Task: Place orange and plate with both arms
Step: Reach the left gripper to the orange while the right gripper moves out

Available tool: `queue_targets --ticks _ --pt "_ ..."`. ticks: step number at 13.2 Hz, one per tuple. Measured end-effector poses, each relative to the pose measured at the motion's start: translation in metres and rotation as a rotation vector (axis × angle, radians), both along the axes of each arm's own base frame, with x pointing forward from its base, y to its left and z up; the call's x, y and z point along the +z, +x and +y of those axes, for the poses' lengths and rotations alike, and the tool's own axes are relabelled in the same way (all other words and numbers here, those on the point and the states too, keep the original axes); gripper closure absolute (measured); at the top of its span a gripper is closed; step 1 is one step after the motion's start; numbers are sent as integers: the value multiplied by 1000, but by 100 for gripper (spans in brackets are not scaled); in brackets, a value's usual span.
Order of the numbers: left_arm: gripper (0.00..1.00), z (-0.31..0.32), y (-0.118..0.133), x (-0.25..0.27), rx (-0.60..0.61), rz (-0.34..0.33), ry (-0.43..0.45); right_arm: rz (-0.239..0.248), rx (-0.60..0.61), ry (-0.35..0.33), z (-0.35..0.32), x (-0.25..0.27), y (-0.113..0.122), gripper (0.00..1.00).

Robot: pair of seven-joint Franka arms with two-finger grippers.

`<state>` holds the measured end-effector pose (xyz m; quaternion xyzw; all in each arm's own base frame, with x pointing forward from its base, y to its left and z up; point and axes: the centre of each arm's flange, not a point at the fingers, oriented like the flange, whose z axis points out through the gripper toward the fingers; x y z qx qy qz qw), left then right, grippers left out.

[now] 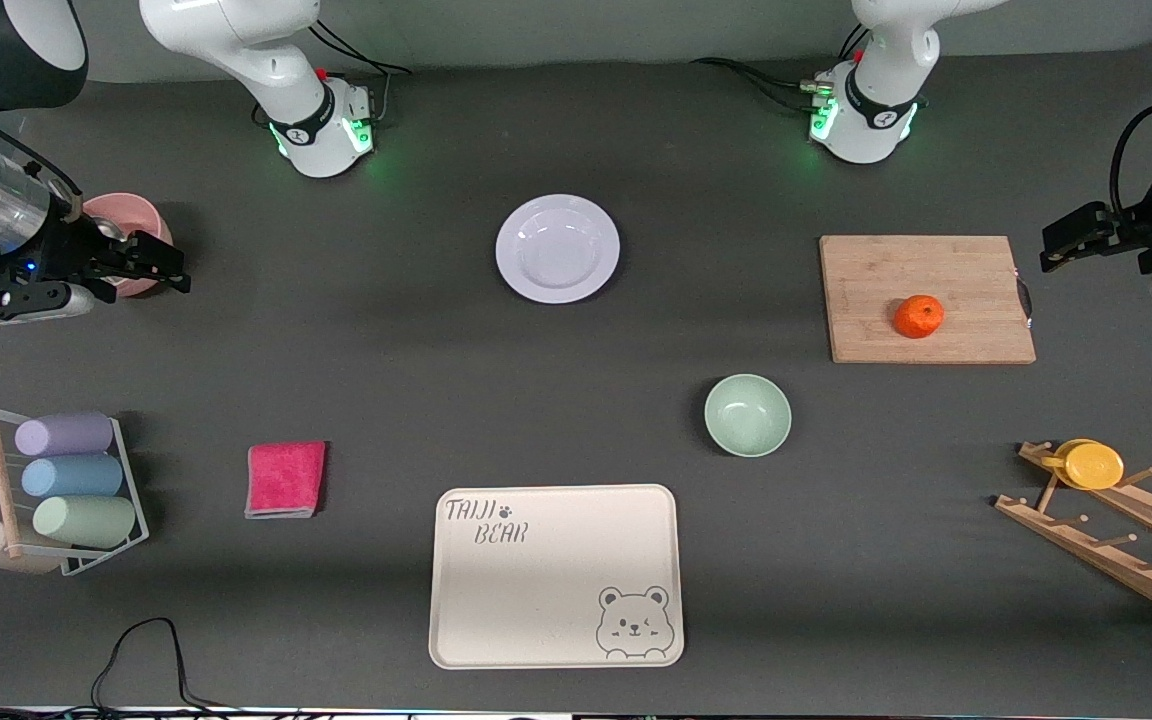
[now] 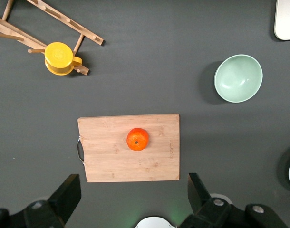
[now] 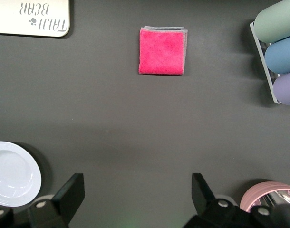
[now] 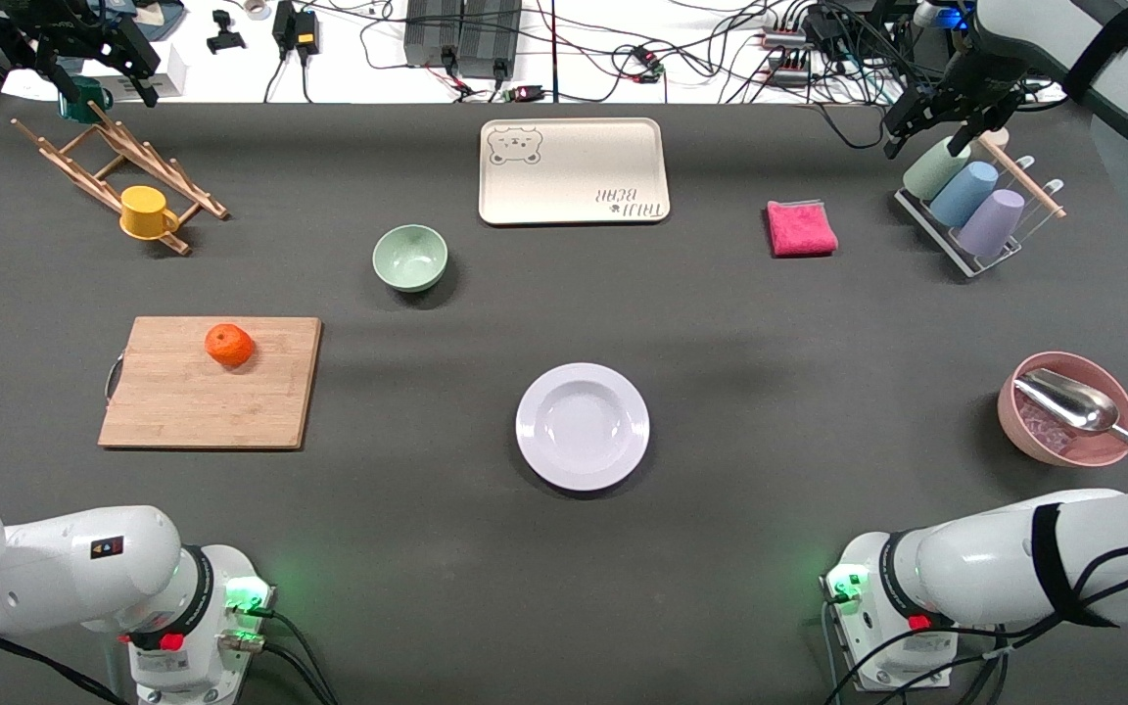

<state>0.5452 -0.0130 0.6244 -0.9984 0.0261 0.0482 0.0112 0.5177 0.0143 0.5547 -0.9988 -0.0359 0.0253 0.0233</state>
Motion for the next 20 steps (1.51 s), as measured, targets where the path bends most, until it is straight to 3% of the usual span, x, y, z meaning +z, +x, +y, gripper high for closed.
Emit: queue_targets --ticks 6,9,13,16,20 --pt "0 1 1 -2 1 7 0 0 0 0 0 0 0 0" --pt "0 5 5 -21 5 61 -2 1 0 0 0 0 0 0" --pt "0 13 10 -97 14 195 -7 2 1 2 1 0 0 0" --pt "0 13 6 -156 15 191 -6 2 1 5 2 0 0 0" --pt "0 28 -20 -210 46 158 4 2 15 8 9 0 -1 0"
